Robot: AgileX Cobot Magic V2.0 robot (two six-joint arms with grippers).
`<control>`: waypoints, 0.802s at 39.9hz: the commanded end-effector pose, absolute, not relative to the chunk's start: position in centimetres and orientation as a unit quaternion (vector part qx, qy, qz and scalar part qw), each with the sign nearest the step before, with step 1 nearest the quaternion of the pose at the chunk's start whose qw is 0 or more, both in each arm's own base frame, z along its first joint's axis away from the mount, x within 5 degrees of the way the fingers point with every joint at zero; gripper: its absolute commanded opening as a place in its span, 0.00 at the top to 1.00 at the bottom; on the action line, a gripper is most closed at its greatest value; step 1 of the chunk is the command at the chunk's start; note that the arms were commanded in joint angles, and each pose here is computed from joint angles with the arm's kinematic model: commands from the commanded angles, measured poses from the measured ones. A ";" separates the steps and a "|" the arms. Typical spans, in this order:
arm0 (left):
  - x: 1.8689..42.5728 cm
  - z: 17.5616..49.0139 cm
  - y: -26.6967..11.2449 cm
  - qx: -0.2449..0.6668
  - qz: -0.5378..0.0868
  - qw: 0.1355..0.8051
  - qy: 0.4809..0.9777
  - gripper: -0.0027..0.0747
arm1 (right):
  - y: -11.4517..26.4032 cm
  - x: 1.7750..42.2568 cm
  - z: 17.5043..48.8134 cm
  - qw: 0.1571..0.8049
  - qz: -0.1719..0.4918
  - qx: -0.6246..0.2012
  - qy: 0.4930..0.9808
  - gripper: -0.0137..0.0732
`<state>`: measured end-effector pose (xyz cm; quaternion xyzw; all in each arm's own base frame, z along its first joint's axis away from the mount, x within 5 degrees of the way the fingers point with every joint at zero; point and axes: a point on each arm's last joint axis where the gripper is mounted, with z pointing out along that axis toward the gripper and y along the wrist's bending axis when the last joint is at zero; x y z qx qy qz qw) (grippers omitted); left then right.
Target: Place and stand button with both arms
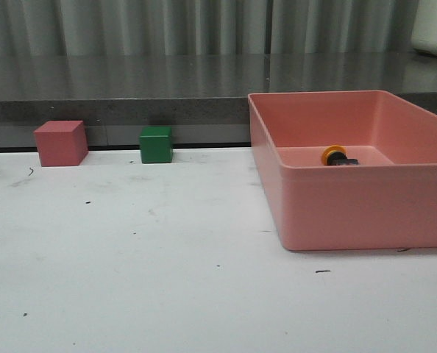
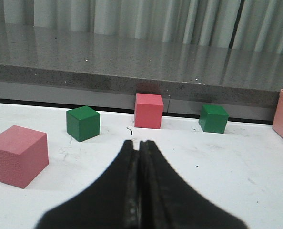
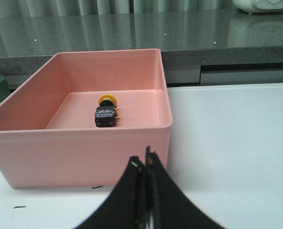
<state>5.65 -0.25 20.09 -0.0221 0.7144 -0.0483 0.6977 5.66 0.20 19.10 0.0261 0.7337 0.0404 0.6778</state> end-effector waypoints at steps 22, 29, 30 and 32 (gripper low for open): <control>5.5 20.5 -0.2 -0.030 -0.053 0.730 0.681 0.99 | 0.1 5.5 20.0 0.713 0.034 0.026 0.700 0.91; 5.5 20.9 -0.1 -0.031 -0.053 0.743 0.666 0.99 | 0.0 5.5 20.5 0.732 0.032 0.028 0.680 0.91; 5.4 21.3 -0.1 -0.032 -0.053 0.758 0.649 0.99 | 0.0 5.5 20.8 0.743 0.031 0.029 0.668 0.91; 5.2 22.4 0.0 -0.035 -0.051 0.795 0.603 0.99 | -0.1 5.3 21.8 0.762 0.030 0.030 0.646 0.91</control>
